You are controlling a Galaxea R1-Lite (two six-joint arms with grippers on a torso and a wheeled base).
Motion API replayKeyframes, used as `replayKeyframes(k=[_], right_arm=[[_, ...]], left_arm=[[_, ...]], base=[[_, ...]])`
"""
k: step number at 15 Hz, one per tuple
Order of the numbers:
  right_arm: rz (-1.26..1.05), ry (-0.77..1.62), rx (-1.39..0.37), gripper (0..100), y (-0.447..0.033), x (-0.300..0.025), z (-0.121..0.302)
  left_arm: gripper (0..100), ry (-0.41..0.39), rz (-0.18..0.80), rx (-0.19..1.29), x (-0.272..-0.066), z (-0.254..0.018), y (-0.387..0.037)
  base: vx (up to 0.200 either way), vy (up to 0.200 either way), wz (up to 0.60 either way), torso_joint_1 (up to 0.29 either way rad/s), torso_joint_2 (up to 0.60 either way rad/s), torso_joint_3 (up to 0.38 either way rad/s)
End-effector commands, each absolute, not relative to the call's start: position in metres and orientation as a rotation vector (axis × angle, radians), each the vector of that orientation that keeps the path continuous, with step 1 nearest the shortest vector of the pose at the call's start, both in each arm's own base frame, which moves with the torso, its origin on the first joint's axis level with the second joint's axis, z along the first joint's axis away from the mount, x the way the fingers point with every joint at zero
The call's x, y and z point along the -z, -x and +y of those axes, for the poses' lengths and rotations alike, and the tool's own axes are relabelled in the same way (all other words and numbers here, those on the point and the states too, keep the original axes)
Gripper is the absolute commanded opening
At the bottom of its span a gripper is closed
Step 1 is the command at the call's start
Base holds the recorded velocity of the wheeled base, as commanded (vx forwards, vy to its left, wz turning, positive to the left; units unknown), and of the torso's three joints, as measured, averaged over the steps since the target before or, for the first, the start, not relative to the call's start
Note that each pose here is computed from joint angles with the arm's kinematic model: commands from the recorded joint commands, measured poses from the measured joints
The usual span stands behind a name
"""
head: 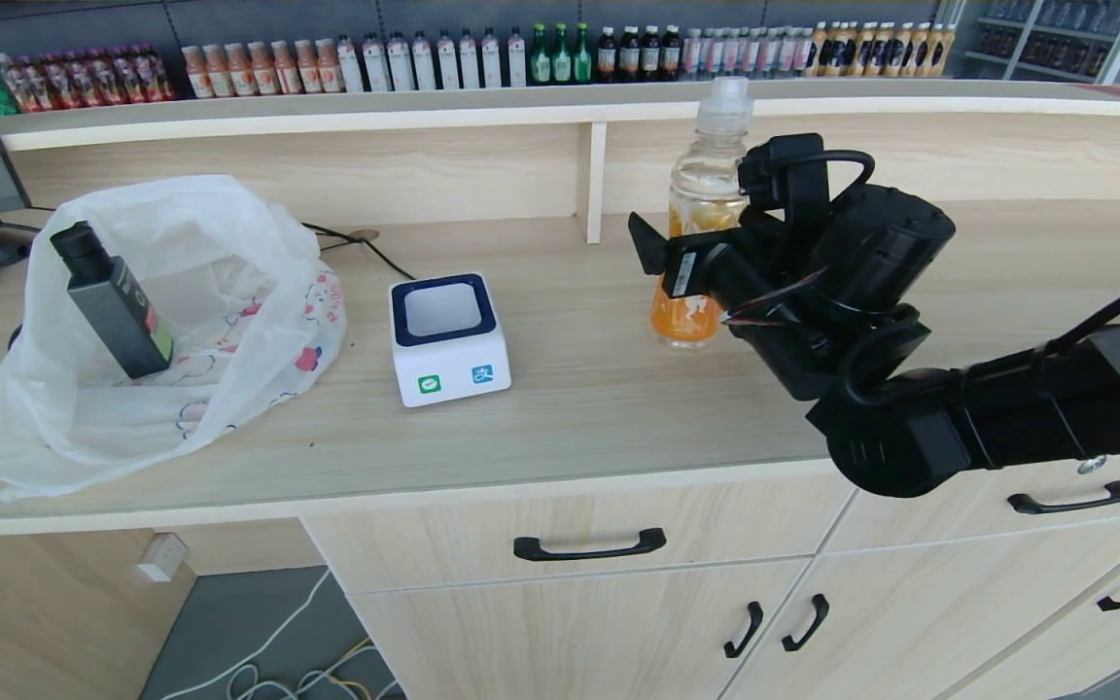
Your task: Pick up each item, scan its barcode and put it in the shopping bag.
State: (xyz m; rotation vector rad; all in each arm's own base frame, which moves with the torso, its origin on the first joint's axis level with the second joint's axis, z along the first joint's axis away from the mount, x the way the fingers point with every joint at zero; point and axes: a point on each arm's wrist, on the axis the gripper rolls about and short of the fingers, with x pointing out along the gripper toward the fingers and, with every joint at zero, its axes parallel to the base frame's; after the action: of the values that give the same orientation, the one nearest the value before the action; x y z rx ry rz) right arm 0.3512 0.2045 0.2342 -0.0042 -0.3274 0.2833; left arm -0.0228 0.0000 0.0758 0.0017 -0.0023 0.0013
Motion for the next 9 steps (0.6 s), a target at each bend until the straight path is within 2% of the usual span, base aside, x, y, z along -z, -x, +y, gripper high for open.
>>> replayKeyframes(k=[1, 4, 9], right_arm=[[-0.320, 0.007, -0.283, 100, -0.356, -0.229, 0.207], [-0.364, -0.009, -0.269, 100, -0.360, -0.241, 0.205], [-0.357, -0.006, -0.271, 100, -0.361, -0.239, 0.205]], left_arm=[[100, -0.002, -0.003, -0.002, -0.076, 0.000, 0.023], [100, -0.002, -0.003, -0.002, -0.076, 0.000, 0.023], [100, -0.002, -0.003, -0.002, -0.076, 0.000, 0.023]], base=[[0.000, 0.000, 0.00, 0.000, 0.00, 0.000], [0.000, 0.000, 0.00, 0.000, 0.00, 0.000], [0.000, 0.000, 0.00, 0.000, 0.00, 0.000]])
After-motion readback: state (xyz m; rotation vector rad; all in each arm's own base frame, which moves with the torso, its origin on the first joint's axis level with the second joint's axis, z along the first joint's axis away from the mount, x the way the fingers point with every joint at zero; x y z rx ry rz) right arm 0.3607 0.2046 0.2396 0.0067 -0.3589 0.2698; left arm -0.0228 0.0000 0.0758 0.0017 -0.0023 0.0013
